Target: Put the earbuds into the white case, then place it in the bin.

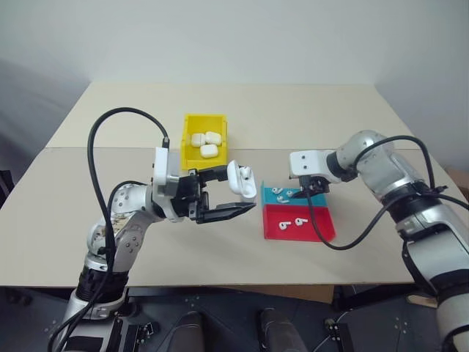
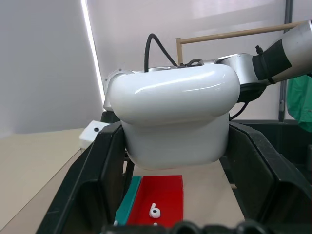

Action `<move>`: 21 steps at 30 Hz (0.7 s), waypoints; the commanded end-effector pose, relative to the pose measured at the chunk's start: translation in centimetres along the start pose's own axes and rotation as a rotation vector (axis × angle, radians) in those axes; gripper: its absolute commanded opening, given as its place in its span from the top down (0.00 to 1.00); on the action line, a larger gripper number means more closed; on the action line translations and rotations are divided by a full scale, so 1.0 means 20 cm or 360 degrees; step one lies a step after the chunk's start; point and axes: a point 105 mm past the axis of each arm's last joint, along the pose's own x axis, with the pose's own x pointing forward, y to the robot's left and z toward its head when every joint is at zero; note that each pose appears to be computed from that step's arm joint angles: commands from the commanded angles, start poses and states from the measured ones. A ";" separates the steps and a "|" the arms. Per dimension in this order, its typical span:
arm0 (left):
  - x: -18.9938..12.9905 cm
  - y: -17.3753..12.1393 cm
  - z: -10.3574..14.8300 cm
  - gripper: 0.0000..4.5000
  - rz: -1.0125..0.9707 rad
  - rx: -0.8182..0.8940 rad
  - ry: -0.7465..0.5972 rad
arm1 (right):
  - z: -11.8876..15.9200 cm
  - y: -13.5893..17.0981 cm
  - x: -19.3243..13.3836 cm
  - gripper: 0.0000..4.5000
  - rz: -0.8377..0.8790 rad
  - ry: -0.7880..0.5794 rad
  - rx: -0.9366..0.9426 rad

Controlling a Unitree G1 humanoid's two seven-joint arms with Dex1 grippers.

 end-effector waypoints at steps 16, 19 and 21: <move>-0.03 -0.03 0.08 0.36 0.0060 0.0123 0.0020 | -0.02 -0.04 0.12 0.49 -0.0008 0.0079 -0.0096; -0.03 -0.03 0.08 0.36 0.0063 0.0125 0.0022 | -0.03 -0.04 0.13 0.49 0.0008 0.0092 -0.0103; -0.03 -0.03 0.08 0.36 0.0066 0.0126 0.0024 | -0.03 -0.03 0.14 0.49 0.0025 0.0088 -0.0098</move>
